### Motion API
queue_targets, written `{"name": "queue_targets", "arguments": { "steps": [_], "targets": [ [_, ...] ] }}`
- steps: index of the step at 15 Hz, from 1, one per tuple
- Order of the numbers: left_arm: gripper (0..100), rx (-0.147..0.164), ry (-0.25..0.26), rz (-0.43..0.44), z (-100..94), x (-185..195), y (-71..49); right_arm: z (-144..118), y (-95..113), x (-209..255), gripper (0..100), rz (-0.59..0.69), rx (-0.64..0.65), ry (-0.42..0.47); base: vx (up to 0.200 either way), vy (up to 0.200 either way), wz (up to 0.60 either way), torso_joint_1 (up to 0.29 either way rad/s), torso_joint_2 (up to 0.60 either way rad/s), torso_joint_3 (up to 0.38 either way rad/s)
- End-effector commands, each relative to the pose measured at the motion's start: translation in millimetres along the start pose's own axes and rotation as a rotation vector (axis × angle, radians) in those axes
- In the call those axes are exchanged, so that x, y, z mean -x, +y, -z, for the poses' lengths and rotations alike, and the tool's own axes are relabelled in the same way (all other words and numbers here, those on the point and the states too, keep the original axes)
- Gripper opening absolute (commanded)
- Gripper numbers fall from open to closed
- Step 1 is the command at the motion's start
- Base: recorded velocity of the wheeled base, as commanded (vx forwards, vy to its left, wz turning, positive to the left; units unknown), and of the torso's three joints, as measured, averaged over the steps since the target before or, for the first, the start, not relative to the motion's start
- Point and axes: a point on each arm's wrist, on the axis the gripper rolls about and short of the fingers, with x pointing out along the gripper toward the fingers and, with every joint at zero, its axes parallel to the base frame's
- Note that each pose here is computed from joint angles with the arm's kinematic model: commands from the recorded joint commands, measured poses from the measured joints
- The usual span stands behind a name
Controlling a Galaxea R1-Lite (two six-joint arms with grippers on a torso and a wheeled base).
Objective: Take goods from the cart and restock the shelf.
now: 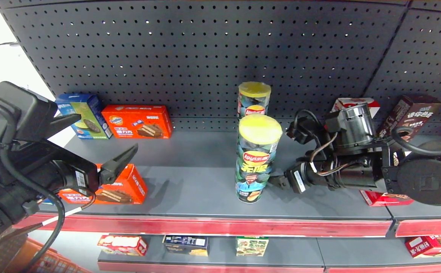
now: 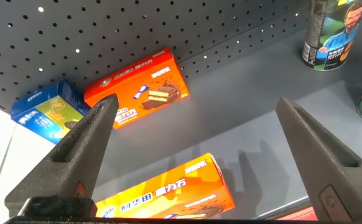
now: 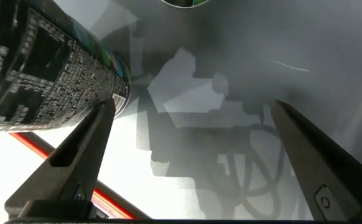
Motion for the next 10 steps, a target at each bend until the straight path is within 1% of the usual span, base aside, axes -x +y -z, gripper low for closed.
{"name": "queue_targets", "arguments": {
  "steps": [1, 2, 3, 5, 6, 7, 8, 9, 10],
  "targets": [
    [100, 0.000, 0.000, 0.000, 0.2, 0.3, 0.0, -1.0, -0.6, 1.9, 100, 0.002, -0.002, -0.006, 0.000, 0.000, 0.00, 0.000, 0.00, 0.000],
    [100, 0.000, 0.000, 0.000, 0.5, 1.2, 0.0, -1.5, -1.8, 3.8, 100, 0.005, -0.004, -0.010, 0.000, 0.000, 0.00, 0.000, 0.00, 0.000],
    [100, 0.000, 0.006, 0.000, 2.1, 2.7, -0.3, -7.0, -7.3, 18.8, 100, 0.021, -0.016, -0.048, 0.000, 0.000, 0.00, 0.000, 0.00, 0.000],
    [100, 0.007, -0.031, -0.019, -0.9, 23.6, 5.2, -20.5, -17.0, 58.9, 100, 0.057, -0.035, -0.152, 0.000, 0.000, 0.00, 0.000, 0.00, 0.000],
    [100, 0.010, -0.044, -0.024, -0.5, 32.4, 6.6, -23.4, -19.7, 75.6, 100, 0.078, -0.044, -0.189, 0.000, 0.000, 0.00, 0.000, 0.00, 0.000],
    [100, 0.012, -0.059, -0.033, 4.9, 50.5, 8.2, -24.1, -24.2, 110.3, 100, 0.123, -0.070, -0.259, 0.000, 0.000, 0.00, 0.000, 0.00, 0.000],
    [100, 0.014, -0.066, -0.034, 7.1, 57.3, 8.3, -22.8, -25.1, 122.9, 100, 0.139, -0.084, -0.283, 0.000, 0.000, 0.00, 0.000, 0.00, 0.000],
    [100, 0.019, -0.080, -0.036, 14.5, 73.7, 8.1, -15.1, -26.8, 153.3, 100, 0.176, -0.123, -0.345, 0.000, 0.000, 0.00, 0.000, 0.00, 0.000],
    [100, 0.028, -0.083, -0.033, 18.8, 79.8, 6.8, -8.8, -27.0, 168.0, 100, 0.189, -0.138, -0.374, 0.000, 0.000, 0.00, 0.000, 0.00, 0.000]
  ]
}}
